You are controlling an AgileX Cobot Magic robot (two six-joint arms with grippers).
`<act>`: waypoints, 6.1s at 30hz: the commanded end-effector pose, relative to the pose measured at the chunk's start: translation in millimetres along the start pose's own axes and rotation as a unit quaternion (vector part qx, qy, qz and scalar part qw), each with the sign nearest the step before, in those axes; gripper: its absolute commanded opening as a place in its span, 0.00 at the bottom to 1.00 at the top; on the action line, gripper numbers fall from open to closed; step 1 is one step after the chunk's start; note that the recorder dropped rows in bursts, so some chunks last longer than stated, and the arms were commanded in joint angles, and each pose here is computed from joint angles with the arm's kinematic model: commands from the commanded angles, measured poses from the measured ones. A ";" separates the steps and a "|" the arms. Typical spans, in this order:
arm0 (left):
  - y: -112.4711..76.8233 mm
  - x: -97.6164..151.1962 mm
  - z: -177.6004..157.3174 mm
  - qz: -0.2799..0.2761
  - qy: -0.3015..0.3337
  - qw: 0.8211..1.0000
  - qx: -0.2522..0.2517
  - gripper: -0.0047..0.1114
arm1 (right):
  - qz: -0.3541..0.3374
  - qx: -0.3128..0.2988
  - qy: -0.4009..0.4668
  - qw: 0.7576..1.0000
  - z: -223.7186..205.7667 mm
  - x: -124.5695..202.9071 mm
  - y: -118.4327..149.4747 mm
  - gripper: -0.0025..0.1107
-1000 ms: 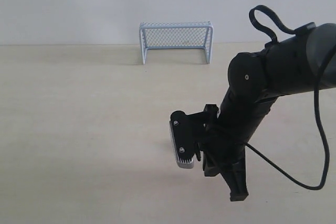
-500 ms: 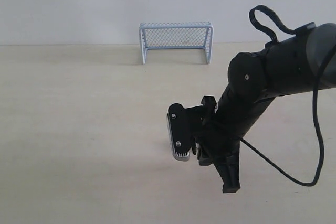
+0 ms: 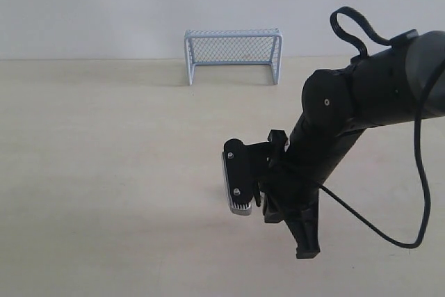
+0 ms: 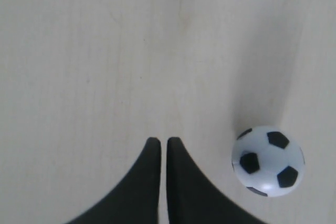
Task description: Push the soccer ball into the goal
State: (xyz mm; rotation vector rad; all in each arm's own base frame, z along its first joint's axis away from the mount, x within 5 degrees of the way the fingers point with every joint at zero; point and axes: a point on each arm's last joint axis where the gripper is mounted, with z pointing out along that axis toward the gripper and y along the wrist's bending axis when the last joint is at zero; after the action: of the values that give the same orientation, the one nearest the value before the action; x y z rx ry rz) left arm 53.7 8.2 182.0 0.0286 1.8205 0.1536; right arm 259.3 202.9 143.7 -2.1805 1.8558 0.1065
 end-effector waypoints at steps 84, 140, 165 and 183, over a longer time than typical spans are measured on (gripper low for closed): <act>0.3 -1.8 -0.6 -0.004 -0.005 1.000 -0.001 0.09 | 0.380 0.146 -0.130 0.904 -125.5 -22.5 102.6 0.02; 0.3 -1.8 -0.6 -0.004 -0.005 1.000 -0.001 0.09 | 0.540 0.360 -0.443 0.619 -164.2 107.4 179.1 0.02; 0.3 -1.8 -0.6 -0.004 -0.005 1.000 -0.001 0.09 | 0.582 0.457 -0.493 0.457 -152.6 136.0 216.1 0.02; 0.3 -1.8 -0.6 -0.004 -0.005 1.000 -0.001 0.09 | 0.557 0.479 -0.443 0.514 -133.7 139.2 216.0 0.02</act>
State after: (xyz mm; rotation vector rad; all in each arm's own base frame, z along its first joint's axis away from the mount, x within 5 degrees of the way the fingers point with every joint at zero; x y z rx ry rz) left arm 53.7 8.2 182.0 0.0286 1.8205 0.1536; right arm 56.5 6.0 207.1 0.1894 1.5644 0.3560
